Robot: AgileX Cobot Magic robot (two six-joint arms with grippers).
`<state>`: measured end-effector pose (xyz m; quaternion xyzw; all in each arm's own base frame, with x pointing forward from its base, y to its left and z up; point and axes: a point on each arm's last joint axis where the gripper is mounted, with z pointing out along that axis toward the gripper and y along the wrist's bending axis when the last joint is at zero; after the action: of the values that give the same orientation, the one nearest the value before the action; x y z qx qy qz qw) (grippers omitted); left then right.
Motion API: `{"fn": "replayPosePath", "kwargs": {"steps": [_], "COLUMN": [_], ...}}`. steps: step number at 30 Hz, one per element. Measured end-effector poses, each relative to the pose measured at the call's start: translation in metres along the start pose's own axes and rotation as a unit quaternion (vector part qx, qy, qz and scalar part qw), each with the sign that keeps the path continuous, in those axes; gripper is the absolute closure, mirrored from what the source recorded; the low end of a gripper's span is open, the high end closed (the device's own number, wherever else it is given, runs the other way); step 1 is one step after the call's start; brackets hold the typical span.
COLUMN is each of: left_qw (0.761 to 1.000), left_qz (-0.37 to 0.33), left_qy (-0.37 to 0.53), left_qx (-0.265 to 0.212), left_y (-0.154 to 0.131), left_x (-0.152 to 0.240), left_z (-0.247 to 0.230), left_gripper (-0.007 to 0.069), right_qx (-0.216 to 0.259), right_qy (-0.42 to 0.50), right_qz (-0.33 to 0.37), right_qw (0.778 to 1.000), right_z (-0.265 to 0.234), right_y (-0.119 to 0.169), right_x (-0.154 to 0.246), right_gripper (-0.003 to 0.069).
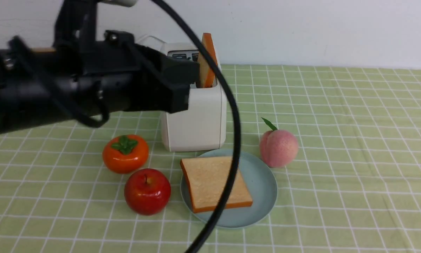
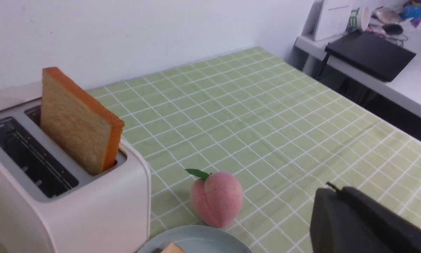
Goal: Take toasted bread from bread machine on green coffee tablecloth place on plate.
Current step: 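Grasp the toast slice in the toaster and pull it up out of the slot with the right gripper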
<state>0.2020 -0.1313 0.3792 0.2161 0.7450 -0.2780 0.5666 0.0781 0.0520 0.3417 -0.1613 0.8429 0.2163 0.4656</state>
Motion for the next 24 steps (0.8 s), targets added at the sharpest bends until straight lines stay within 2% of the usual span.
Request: {"fn": "replayPosePath", "kwargs": {"steps": [4,5,11,15,19,23,24], "left_qw": [1.0,1.0,0.997,0.995,0.993,0.99,0.989], "left_qz": [-0.001,0.001,0.009,0.011,0.019,0.018,0.016], "left_qy": [-0.018,-0.029,-0.074,-0.098,-0.116,-0.13,-0.131], "left_qx": [0.003,0.005,0.002,-0.007,-0.021,-0.052,-0.063], "left_y": [-0.008,-0.012,-0.019,-0.018,-0.015,-0.008,-0.006], "left_x": [0.015,0.028,0.072,0.101,0.113,0.122,0.125], "left_z": [-0.037,-0.059,-0.113,-0.132,-0.139,-0.139,-0.138], "left_gripper": [0.0638,0.0638,0.0638,0.0638,0.0638,0.0638,0.0638], "right_qx": [0.005,0.005,-0.011,-0.032,-0.043,-0.05,-0.051], "right_qy": [0.033,0.043,0.075,0.067,0.06,0.058,0.054], "right_qz": [0.006,0.006,0.002,-0.003,-0.001,0.008,0.008], "right_qw": [0.999,0.999,0.997,0.997,0.997,0.997,0.997], "right_z": [0.02,0.03,0.084,0.134,0.177,0.233,0.249], "right_y": [-0.003,-0.004,-0.008,-0.011,-0.015,-0.023,-0.025], "right_x": [-0.013,-0.021,-0.059,-0.096,-0.121,-0.143,-0.151], "right_gripper": [0.0627,0.0627,0.0627,0.0623,0.0597,0.0503,0.044]}}
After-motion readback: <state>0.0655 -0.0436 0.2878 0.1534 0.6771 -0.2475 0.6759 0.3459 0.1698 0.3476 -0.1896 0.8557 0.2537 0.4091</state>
